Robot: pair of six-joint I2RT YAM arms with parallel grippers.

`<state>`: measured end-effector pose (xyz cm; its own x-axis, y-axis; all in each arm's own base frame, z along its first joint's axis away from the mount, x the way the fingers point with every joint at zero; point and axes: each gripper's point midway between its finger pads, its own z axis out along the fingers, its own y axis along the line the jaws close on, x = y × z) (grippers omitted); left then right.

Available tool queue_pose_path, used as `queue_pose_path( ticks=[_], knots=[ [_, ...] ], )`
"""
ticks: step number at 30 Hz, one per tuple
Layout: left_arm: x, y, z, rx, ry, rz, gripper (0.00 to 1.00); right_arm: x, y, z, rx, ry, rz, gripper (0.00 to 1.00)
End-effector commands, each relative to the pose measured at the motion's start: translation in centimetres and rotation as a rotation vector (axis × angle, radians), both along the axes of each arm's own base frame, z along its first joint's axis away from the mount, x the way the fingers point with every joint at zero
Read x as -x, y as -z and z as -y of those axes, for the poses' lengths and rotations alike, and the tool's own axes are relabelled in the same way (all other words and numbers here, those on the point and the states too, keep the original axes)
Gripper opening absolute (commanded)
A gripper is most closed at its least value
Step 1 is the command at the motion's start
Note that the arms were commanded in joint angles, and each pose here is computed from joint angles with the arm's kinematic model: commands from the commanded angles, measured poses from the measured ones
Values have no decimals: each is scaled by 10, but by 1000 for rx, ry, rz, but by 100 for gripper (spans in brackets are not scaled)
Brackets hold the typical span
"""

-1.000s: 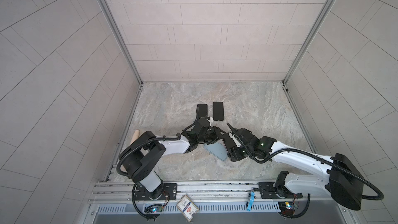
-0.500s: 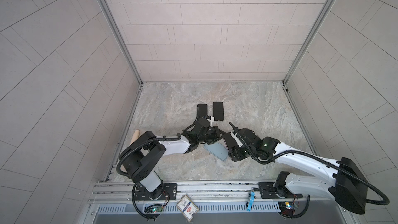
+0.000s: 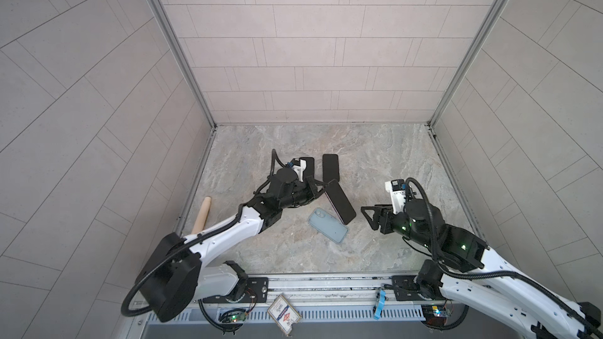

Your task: Put the phone into the phone case

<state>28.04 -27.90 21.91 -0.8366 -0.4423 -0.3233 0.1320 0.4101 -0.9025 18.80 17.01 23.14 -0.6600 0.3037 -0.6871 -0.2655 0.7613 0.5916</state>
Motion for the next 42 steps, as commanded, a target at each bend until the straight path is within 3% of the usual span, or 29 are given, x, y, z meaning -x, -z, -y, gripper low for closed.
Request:
queue_pose_path(
  ticks=[1, 6, 14, 23, 42],
  knots=[
    [-6, -45, -19, 120, -81, 88, 0, -7, -8, 11, -180, 129, -11, 66],
    [-7, -78, -28, 221, -96, 122, 0, -6, -11, 3, -400, 149, -62, 65],
    [-6, -105, -31, 382, -110, 134, 0, -4, -46, -43, -646, -43, -71, 64],
    [-1, -117, -39, 412, -130, 141, 0, -13, -70, -66, -729, -109, -57, 58],
    [6, -117, -42, 448, -126, 100, 0, -31, -107, -64, -914, -115, -16, 41]
  ],
)
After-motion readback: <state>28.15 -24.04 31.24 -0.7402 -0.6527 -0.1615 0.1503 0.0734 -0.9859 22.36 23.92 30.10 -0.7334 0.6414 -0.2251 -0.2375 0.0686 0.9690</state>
